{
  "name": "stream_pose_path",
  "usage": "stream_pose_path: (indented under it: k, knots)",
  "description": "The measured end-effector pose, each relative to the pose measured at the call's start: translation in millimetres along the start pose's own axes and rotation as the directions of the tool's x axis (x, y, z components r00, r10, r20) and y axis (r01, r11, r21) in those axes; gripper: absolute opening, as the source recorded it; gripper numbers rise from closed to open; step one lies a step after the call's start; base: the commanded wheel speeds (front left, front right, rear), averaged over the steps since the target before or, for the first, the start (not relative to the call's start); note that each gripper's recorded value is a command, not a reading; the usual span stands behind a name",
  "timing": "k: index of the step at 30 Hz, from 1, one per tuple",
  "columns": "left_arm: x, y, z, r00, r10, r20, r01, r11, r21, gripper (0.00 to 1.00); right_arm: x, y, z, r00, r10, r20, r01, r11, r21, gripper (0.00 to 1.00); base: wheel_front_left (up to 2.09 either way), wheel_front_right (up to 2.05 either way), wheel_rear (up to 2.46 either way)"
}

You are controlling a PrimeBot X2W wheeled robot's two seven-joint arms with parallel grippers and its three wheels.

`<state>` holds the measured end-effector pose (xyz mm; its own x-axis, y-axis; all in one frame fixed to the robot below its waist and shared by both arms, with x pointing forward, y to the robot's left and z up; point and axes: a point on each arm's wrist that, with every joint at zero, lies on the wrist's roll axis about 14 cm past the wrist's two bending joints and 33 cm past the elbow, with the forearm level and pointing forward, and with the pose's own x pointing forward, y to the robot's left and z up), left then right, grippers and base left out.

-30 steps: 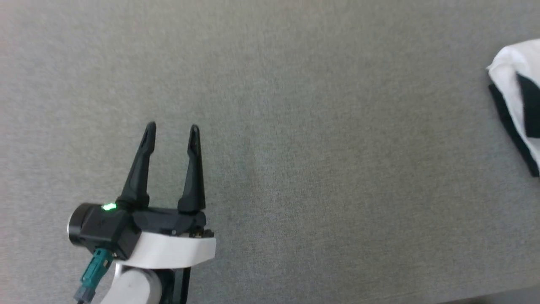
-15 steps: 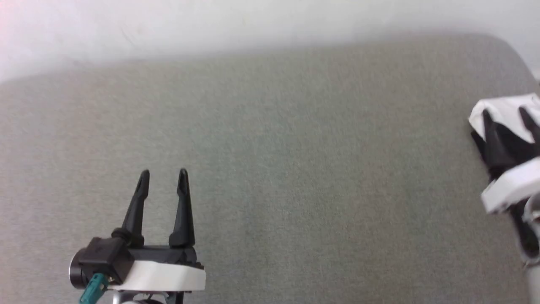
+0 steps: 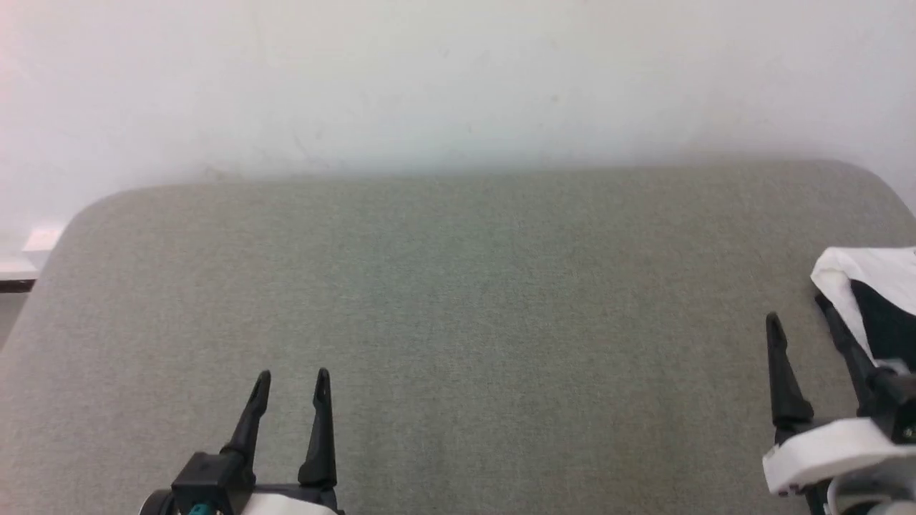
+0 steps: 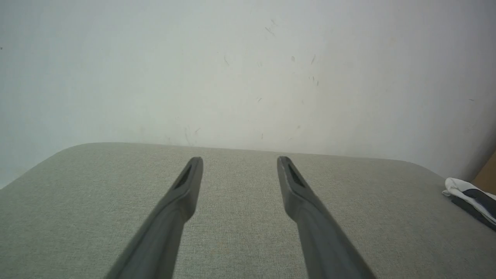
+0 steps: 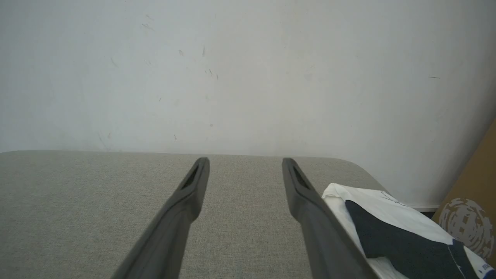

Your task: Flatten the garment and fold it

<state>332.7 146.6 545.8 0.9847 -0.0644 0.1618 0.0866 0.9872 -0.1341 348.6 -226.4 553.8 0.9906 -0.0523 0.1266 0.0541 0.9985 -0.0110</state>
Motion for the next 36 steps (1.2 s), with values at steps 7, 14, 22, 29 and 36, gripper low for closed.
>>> stream_pose_path:
  k: [7, 14, 22, 29, 36]
  knots:
    - [-21, 13, -9, 0.998, 0.049, -0.029, -0.049, 0.999, 0.006, 1.00, -20, 9, -11, 1.000, 0.026, 0.005, -0.026, 0.998, -0.050, 1.00, 0.00, 0.00, 0.00]
    - [-27, 16, -16, 0.997, 0.063, -0.048, -0.063, 0.998, 0.010, 1.00, -30, 7, -25, 1.000, 0.021, -0.019, -0.022, 0.999, -0.034, 1.00, 0.00, 0.00, 0.00]
    - [-25, 16, -16, 0.997, 0.067, -0.046, -0.067, 0.998, 0.004, 0.00, -31, 7, -28, 1.000, 0.020, -0.024, -0.021, 0.999, -0.034, 0.00, 0.00, 0.00, 0.00]
    - [-25, 16, -18, 0.996, 0.069, -0.056, -0.069, 0.998, 0.006, 0.00, -31, 7, -30, 0.999, 0.022, -0.037, -0.024, 0.999, -0.035, 0.00, 0.00, 0.00, 0.00]
    - [-22, 17, -18, 0.996, 0.066, -0.060, -0.065, 0.998, 0.014, 0.00, -30, 10, -32, 0.998, 0.030, -0.049, -0.032, 0.999, -0.034, 0.00, 0.00, 0.00, 0.00]
